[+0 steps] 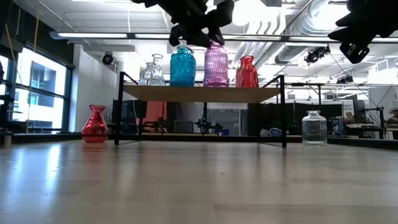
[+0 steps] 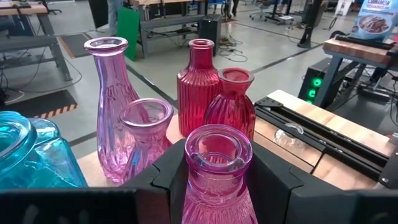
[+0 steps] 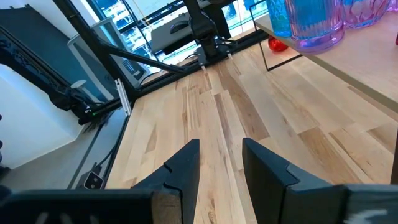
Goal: Sort vases onto shelf
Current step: Put the purple flower vase on the shelf aligned with the other purple flower vases
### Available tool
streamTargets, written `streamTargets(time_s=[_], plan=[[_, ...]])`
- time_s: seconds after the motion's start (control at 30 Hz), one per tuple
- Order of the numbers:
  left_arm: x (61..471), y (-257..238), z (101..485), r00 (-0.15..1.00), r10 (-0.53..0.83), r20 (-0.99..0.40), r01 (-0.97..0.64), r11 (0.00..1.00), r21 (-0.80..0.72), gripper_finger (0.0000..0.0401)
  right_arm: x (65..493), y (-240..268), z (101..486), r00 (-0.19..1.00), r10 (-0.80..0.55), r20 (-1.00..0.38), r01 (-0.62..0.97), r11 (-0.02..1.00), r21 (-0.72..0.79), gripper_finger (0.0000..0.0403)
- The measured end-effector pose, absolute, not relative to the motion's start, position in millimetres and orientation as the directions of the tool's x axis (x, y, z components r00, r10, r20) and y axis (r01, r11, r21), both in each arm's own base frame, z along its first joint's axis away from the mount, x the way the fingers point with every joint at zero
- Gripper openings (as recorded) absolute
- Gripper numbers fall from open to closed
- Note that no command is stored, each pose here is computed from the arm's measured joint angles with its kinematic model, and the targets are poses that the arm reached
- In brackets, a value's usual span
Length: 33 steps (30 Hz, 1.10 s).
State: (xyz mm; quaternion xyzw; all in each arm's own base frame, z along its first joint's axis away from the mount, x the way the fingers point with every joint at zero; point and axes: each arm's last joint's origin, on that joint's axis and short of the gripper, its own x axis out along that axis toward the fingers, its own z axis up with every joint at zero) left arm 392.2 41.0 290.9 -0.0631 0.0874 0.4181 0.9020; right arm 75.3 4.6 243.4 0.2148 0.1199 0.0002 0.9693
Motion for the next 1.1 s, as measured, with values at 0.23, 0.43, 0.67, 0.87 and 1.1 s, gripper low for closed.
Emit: streamTargets(time_s=[0.23,0.43,0.67,0.87,1.1], plan=[[392.3,41.0,290.8,0.636,0.742,-0.211,-0.764,0.643,-0.041,0.0122,75.3,4.7,243.4,0.971,0.055,-0.232,0.048,0.908,0.417,0.0104],[391.9,41.2,289.7,0.633,0.743,-0.220,-0.765,0.643,-0.031,0.0122,75.3,4.7,243.4,0.971,0.055,-0.232,0.049,0.908,0.417,0.0104],[391.5,43.6,288.9,0.626,0.746,-0.228,-0.770,0.638,-0.023,0.0122,75.4,4.7,243.4,0.971,0.054,-0.233,0.049,0.908,0.417,0.0104],[391.6,44.3,288.9,0.635,0.737,-0.231,-0.761,0.648,-0.027,0.0122,75.4,4.7,243.4,0.971,0.054,-0.233,0.049,0.908,0.417,0.0104],[391.5,48.4,288.8,0.637,0.735,-0.234,-0.761,0.648,-0.038,0.0131,75.4,4.7,243.4,0.971,0.053,-0.233,0.050,0.908,0.416,0.0104]])
